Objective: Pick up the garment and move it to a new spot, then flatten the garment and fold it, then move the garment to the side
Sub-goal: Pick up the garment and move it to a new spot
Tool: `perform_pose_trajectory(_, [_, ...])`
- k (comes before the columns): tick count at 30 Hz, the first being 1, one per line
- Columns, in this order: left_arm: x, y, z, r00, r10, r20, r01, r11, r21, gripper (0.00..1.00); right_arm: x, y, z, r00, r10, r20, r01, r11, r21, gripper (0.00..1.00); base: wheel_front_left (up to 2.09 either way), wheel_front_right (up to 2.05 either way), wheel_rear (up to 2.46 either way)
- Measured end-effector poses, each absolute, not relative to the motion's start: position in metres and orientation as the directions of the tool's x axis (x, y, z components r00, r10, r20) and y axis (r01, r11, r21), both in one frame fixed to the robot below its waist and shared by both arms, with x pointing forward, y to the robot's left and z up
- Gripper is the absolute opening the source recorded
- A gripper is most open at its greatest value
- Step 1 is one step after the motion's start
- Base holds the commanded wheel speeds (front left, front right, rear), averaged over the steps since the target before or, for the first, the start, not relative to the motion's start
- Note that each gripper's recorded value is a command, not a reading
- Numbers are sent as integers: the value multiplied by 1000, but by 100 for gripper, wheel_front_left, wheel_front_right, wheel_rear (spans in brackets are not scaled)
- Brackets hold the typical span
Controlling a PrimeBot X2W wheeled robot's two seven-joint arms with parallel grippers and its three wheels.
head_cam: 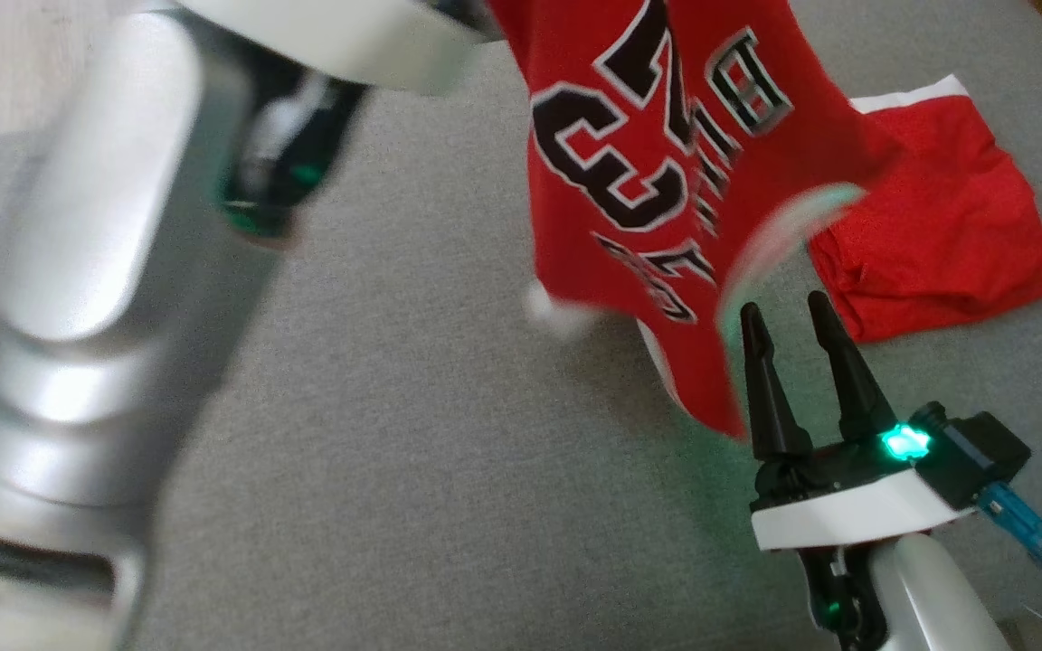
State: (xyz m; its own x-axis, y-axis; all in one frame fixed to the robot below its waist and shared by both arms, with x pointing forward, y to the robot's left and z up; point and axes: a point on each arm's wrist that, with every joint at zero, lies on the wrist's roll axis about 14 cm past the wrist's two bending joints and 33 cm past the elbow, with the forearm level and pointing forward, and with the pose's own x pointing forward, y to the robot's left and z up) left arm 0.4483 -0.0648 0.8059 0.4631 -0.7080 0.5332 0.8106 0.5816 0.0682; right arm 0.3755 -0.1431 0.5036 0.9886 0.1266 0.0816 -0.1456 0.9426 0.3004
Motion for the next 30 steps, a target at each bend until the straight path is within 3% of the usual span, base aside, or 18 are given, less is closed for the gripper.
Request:
perform_pose_trajectory(5, [506,-40,739,610,-727,315,718,676,167,0,376,-144,498,990,122,65,-136,941,310,100,0,0,0])
perform_pose_trajectory(11, [548,-52,657,658,-741,135,722,672,166,0,377,-149,491,994,107,39,-113,943,313,100,0,0,0])
perform_pose_trajectory(12, [552,-56,653,651,-747,135,727,665,173,90,378,-150,491,994,104,40,-111,944,310,100,0,0,0])
perform_pose_trajectory(13, [557,-59,652,647,-748,146,725,663,186,100,379,-151,491,994,102,41,-109,945,308,100,0,0,0])
perform_pose_trajectory(20, [585,-58,661,669,-713,207,676,701,228,100,381,-155,488,996,89,30,-94,945,312,100,0,0,0])
perform_pose_trajectory(30, [581,11,658,763,-604,232,576,797,180,100,398,-133,495,984,163,66,-175,944,281,100,0,0,0])
